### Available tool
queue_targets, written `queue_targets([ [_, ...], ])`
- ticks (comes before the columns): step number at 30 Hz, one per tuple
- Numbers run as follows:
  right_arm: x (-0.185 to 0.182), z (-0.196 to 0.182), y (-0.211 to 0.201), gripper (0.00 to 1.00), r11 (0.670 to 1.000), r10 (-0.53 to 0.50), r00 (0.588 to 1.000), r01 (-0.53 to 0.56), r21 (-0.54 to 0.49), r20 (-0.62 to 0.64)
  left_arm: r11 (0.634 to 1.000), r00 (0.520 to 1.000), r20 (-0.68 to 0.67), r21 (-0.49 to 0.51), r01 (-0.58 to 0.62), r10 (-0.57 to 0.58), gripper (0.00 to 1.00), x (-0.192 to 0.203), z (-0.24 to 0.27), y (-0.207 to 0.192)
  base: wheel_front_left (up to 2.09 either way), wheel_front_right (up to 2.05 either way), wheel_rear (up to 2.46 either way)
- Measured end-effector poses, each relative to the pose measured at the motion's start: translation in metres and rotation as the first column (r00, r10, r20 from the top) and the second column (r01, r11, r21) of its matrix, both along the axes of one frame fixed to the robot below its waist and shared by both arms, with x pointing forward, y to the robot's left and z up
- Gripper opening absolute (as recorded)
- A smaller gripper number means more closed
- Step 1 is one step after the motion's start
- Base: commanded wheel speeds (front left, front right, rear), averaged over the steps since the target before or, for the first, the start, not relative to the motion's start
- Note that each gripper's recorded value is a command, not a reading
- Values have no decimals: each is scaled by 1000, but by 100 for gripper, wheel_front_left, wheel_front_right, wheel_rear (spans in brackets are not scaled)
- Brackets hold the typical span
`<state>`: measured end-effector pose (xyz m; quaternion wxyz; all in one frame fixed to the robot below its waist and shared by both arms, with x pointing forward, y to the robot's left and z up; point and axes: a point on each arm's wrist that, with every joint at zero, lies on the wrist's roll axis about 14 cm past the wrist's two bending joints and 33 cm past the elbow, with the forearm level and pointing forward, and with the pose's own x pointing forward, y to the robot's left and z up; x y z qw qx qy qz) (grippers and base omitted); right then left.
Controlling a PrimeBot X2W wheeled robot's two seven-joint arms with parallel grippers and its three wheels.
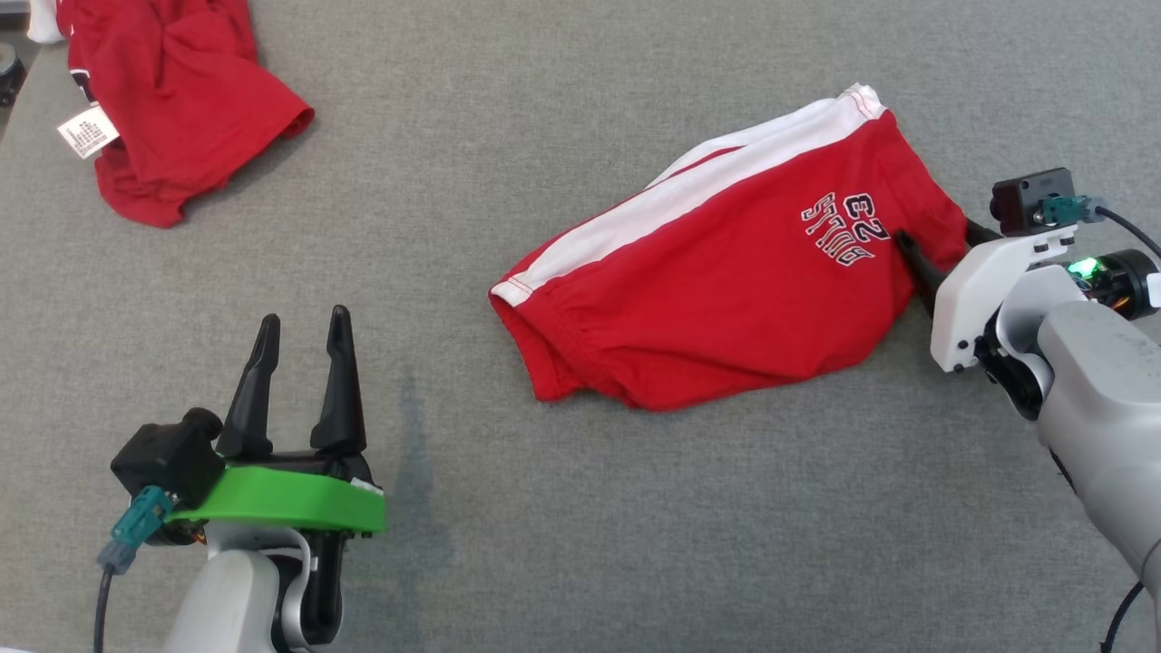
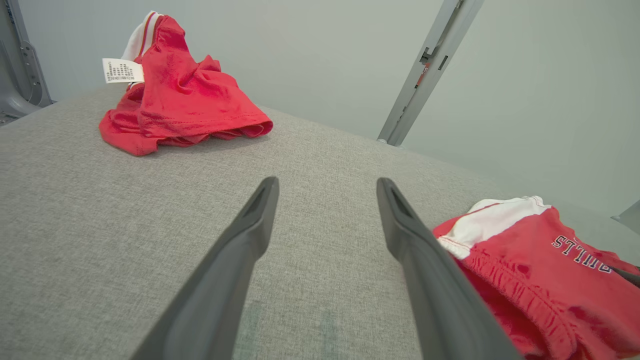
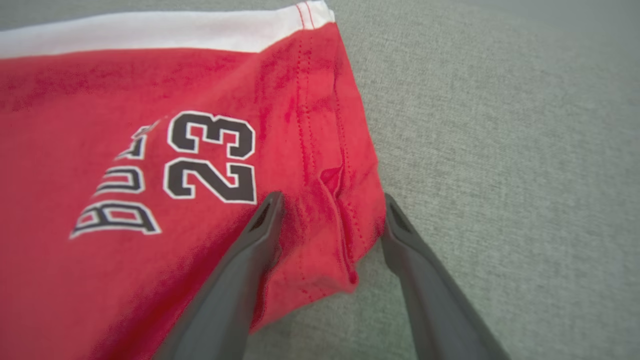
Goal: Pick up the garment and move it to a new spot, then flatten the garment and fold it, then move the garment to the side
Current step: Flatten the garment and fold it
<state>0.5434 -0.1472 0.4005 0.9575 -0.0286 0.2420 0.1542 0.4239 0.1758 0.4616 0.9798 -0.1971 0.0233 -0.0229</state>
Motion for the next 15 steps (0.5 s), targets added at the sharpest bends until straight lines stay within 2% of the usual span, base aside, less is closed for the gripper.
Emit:
queue_targets([
  [8, -1, 20, 6, 0, 995, -40, 996, 32, 91, 85, 1000, 999, 30, 14, 18, -19, 100, 2, 6, -8, 0, 0, 0],
  [15, -13, 43, -8, 0, 978, -134, 978, 105, 182, 157, 999, 998, 48, 23, 48, -49, 100, -2, 12, -18, 0, 0, 0],
])
